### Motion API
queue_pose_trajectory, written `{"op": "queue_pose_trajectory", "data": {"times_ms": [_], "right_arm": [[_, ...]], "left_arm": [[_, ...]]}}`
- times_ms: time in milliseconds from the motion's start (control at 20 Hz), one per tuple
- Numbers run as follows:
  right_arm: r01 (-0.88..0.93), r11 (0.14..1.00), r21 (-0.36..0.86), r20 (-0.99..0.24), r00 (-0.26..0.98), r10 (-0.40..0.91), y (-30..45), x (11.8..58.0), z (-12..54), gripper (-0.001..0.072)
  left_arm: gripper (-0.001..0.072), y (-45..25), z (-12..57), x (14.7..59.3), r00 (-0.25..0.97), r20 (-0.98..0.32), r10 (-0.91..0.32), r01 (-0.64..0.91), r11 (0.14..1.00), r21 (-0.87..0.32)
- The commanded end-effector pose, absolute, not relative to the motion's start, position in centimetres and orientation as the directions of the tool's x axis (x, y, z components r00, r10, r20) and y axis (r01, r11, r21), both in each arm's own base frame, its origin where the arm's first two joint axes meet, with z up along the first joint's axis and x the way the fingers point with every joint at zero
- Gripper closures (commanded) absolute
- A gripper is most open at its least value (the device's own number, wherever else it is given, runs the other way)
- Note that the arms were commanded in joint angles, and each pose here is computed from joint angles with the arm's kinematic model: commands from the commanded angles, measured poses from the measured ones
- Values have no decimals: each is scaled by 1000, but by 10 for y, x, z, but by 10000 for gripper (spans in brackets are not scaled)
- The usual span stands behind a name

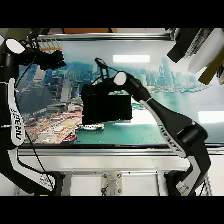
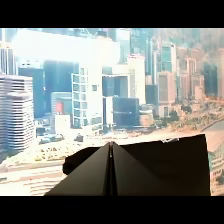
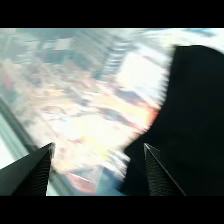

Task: Fold the clothes and pants, and hang the long-sleeved shirts on hangers.

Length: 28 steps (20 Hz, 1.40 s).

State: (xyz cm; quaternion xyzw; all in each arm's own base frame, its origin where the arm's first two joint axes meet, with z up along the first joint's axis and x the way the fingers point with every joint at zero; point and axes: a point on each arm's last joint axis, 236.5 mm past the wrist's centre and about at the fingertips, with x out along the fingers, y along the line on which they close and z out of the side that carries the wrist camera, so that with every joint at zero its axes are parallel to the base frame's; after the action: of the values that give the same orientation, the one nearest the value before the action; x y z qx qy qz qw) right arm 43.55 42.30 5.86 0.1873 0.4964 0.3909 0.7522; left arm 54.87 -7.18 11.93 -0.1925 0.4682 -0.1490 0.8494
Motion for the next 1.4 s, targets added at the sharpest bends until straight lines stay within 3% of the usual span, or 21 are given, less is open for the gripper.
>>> {"op": "queue_pose_trajectory", "data": {"times_ms": [0, 200, 350, 650, 850, 900, 950, 1000, 1150, 1350], "right_arm": [[-352, 749, 561, -732, 211, 648, 322, 441, 33, 98], [-41, 850, 525, -830, 196, 522, 187, 430, -30, 96], [164, 796, 582, -812, 178, 557, 149, 426, -68, 95], [164, 625, 764, -645, 143, 751, 212, 431, -93, 99], [127, 636, 761, -648, 148, 747, 252, 431, -104, 121], [95, 645, 759, -651, 153, 744, 259, 432, -103, 270], [59, 651, 757, -651, 156, 743, 265, 432, -102, 512], [22, 654, 756, -649, 155, 745, 269, 432, -100, 696], [-43, 677, 735, -657, 204, 726, 250, 447, -80, 705], [19, 814, 581, -737, 435, 517, 105, 486, -17, 705]], "left_arm": [[698, -95, 126, 532, 518, -728, -448, 133, 883, -449], [698, -134, 91, 491, 450, -758, -472, 171, 879, -446], [697, -158, 64, 462, 382, -786, -487, 197, 873, -445], [697, -170, 45, 446, 332, -802, -496, 192, 868, -457], [698, -170, 45, 446, 335, -801, -497, 191, 868, -458], [697, -170, 45, 446, 335, -801, -496, 191, 868, -458], [698, -170, 45, 446, 335, -801, -497, 191, 868, -458], [697, -170, 45, 446, 334, -801, -497, 191, 868, -458], [698, -170, 44, 444, 323, -805, -498, 192, 867, -460], [698, -171, 42, 438, 298, -813, -500, 193, 866, -462]]}}
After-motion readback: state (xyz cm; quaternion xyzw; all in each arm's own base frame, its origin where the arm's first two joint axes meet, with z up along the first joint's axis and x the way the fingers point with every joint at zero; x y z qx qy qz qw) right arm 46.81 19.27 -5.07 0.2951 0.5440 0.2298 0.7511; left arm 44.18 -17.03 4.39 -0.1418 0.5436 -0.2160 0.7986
